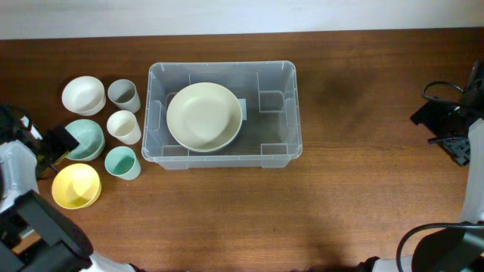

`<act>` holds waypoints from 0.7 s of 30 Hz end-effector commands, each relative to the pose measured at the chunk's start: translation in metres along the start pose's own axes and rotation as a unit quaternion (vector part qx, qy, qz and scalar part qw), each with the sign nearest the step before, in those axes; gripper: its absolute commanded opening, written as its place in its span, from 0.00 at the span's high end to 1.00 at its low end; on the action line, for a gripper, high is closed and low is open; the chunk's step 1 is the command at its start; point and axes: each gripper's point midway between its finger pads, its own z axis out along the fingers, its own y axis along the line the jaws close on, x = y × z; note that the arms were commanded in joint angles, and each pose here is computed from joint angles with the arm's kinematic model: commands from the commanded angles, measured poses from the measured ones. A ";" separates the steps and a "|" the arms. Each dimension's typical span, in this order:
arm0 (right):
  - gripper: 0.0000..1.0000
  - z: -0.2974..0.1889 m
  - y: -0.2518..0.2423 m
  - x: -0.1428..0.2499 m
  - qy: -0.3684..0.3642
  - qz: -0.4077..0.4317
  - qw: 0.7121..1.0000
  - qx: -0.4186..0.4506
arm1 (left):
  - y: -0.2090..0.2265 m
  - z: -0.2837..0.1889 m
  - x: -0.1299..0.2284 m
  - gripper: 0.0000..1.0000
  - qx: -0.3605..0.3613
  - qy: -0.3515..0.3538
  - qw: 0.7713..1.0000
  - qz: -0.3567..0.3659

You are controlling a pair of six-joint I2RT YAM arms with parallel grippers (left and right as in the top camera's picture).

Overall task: Pack container
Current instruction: 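Grasp the mint green bowl's rim with the left gripper, then lift the mint green bowl and carry it into the container's right side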

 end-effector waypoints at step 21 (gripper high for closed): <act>0.01 0.003 -0.001 0.001 0.003 0.003 1.000 0.003 | 0.001 0.039 -0.007 0.01 -0.018 0.117 0.991 0.066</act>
